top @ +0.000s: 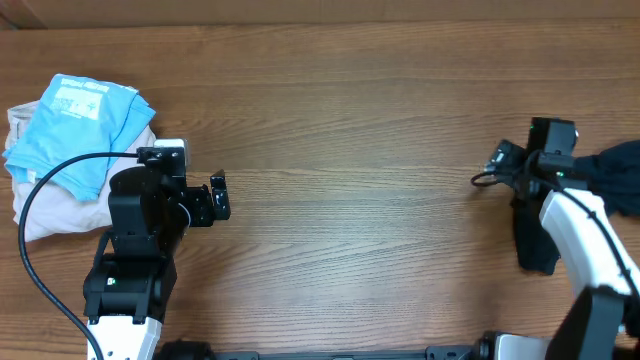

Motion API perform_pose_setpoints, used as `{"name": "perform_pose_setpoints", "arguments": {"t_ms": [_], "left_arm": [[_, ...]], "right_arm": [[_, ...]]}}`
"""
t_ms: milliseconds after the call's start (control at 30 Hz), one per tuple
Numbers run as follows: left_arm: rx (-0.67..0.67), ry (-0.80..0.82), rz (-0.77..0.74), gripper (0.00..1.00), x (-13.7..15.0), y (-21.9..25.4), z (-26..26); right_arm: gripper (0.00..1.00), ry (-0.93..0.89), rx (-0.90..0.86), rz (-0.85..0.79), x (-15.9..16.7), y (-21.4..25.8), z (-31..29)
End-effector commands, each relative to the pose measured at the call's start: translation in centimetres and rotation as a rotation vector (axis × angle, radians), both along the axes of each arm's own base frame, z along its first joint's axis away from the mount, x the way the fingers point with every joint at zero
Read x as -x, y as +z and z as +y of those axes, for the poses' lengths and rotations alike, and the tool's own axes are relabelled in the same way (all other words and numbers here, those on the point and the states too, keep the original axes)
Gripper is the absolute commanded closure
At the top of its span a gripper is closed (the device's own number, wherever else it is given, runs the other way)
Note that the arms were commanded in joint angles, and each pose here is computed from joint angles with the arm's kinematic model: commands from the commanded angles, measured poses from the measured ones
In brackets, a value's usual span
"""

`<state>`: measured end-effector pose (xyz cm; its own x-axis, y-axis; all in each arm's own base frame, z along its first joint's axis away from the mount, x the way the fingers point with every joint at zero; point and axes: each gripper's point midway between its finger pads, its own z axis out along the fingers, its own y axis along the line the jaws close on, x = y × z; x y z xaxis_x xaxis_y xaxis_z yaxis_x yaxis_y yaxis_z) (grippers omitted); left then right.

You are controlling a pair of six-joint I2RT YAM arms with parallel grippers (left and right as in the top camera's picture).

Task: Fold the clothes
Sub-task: 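Grasp the black shirt with the right gripper and drag it toward center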

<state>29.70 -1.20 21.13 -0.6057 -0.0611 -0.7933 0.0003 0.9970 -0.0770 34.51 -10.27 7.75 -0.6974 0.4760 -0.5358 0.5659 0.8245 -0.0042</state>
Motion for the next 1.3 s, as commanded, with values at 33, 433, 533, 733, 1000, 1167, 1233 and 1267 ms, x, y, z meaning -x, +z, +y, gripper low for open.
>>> {"name": "perform_pose_setpoints", "arguments": {"t_ms": [33, 433, 533, 733, 1000, 1167, 1233, 1267], "left_arm": [[0.025, -0.007, -0.028, 0.0, -0.3, 1.2, -0.4], [0.025, -0.006, -0.028, 0.0, -0.3, 1.2, -0.4], [0.025, -0.006, -0.03, 0.0, -0.3, 1.2, -0.4], [0.025, -0.006, -0.037, 0.0, -0.4, 1.4, -0.4], [0.024, -0.005, -0.037, 0.0, -0.4, 1.4, -0.3], [0.024, -0.005, -0.056, 0.0, -0.7, 1.7, -0.3], [0.024, -0.005, -0.075, 0.0, -0.9, 2.1, -0.3], [0.025, -0.005, -0.082, 0.0, -1.0, 2.3, -0.4]], "right_arm": [[0.07, -0.08, -0.029, 0.084, 0.5, -3.3, -1.8], [0.96, -0.102, -0.067, 0.175, 1.3, -7.0, -2.4], [0.96, -0.015, -0.172, 0.107, -0.5, -5.8, 0.1], [0.96, 0.356, -0.357, -0.106, -5.9, 1.5, 8.9], [0.96, 0.682, -0.352, -0.268, -9.1, 8.6, 20.7], [0.96, 0.807, -0.351, -0.354, -9.3, 10.7, 25.9], [0.96, 0.838, -0.368, -0.359, -9.0, 11.2, 27.0], [0.96, 0.863, -0.389, -0.353, -8.7, 11.4, 27.6]]}}
